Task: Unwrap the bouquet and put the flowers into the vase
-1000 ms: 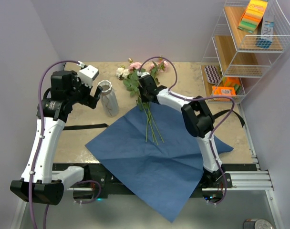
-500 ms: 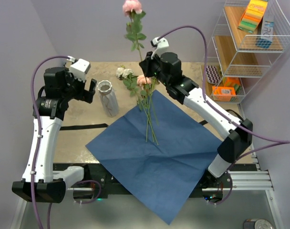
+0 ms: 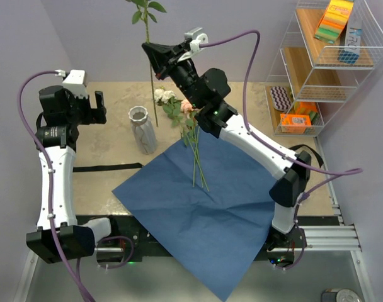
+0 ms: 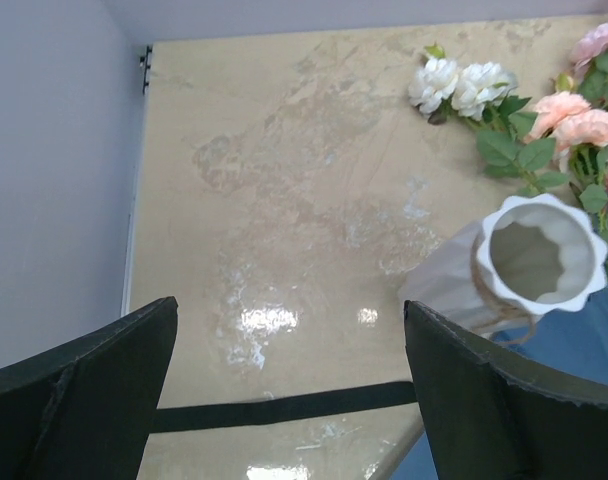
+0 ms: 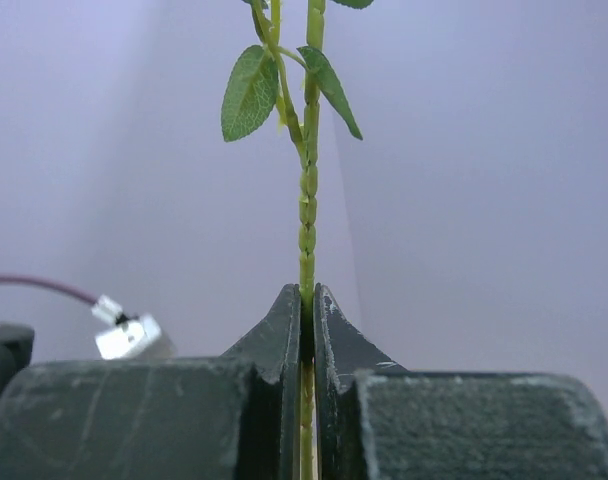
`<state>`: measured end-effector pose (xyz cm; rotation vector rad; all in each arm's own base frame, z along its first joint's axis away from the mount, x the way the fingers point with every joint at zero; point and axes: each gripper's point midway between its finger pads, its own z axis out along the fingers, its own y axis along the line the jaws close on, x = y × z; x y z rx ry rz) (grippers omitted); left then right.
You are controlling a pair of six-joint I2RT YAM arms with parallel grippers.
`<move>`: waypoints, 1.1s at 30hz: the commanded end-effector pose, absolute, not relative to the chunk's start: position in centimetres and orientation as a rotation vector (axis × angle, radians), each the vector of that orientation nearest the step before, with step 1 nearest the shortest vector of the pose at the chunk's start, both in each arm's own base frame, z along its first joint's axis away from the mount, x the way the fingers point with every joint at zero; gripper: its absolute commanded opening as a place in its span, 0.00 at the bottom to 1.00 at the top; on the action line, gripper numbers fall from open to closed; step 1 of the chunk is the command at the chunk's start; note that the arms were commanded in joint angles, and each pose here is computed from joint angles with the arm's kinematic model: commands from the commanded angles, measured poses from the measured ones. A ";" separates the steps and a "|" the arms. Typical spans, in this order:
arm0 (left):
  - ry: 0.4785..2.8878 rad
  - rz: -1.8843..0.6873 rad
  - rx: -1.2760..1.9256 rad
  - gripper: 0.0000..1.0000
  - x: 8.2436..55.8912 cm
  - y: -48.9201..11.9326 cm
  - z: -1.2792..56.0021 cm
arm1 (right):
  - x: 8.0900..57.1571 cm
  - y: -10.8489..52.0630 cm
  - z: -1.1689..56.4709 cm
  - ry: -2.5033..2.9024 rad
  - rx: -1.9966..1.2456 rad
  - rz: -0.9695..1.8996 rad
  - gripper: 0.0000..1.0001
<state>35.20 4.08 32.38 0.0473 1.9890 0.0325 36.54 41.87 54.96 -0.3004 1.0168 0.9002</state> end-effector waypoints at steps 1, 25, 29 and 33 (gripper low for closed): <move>1.984 0.002 0.050 0.99 35.1 5.1 31.4 | 34.6 41.6 61.4 0.725 -0.249 0.958 0.00; 2.017 -0.049 0.160 0.99 33.1 5.6 31.2 | 39.0 47.9 53.7 0.826 -0.326 0.868 0.00; 2.013 -0.050 0.168 0.99 33.0 5.5 31.5 | 39.3 48.3 49.9 0.904 -0.343 0.849 0.00; 2.018 -0.064 0.170 0.99 33.1 5.4 31.6 | 38.5 47.6 48.6 0.933 -0.336 0.835 0.15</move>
